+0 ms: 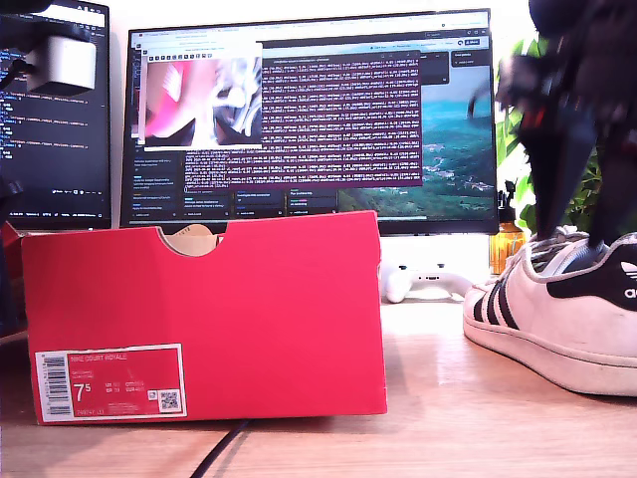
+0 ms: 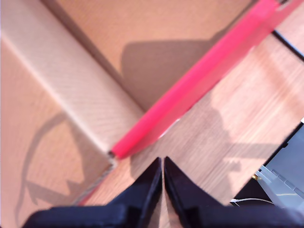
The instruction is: Pack the white shoes by picking the first shoe and placing it inside the red shoebox, left side, then picking and rotating the second shoe and placing it in the shoebox
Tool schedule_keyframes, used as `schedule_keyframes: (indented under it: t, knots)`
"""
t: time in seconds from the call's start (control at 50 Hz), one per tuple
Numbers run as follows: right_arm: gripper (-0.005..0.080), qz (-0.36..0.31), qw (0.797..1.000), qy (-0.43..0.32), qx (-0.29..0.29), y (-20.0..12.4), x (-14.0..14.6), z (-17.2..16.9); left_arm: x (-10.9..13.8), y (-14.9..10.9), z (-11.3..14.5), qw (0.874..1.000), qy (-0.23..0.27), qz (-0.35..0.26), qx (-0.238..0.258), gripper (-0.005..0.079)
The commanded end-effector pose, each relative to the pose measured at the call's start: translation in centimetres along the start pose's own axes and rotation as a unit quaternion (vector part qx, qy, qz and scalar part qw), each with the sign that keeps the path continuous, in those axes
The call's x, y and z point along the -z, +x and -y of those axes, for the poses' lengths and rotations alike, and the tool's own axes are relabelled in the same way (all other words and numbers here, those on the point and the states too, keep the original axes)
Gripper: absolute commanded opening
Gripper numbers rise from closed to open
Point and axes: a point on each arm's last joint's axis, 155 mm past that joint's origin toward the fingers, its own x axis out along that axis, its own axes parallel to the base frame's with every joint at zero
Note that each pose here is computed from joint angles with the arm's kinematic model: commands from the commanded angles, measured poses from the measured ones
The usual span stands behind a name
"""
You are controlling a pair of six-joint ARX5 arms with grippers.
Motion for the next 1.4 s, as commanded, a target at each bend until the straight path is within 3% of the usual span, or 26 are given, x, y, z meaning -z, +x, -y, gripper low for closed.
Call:
schedule_keyframes:
  t: [0.0, 0.86, 0.92, 1.02, 1.38]
  knots:
    - [0.0411, -0.018, 1.000, -0.010, 0.001, 0.7, 1.0, -0.3, 0.1, 0.3, 0.3, 1.000, 0.003, -0.004, 0.004, -0.0019]
    - [0.0279, -0.104, 0.994, -0.026, 0.003, 5.4, 2.7, 0.1, 0.1, 0.3, 0.4, 1.000, 0.005, -0.004, 0.004, -0.0019]
    - [0.0218, -0.104, 0.994, -0.026, 0.006, 5.6, 2.7, 0.2, 0.1, 0.3, 0.4, 1.000, 0.005, -0.003, 0.004, -0.0019]
    - [-0.0025, -0.098, 0.995, -0.026, 0.006, 5.6, 2.4, 0.3, 0.0, 0.3, 0.4, 1.000, 0.005, -0.002, 0.004, -0.0019]
    - [-0.0013, -0.084, 0.996, -0.011, 0.007, 3.9, 1.1, -0.7, -0.5, 0.3, 0.3, 1.000, 0.004, 0.009, 0.001, -0.0019]
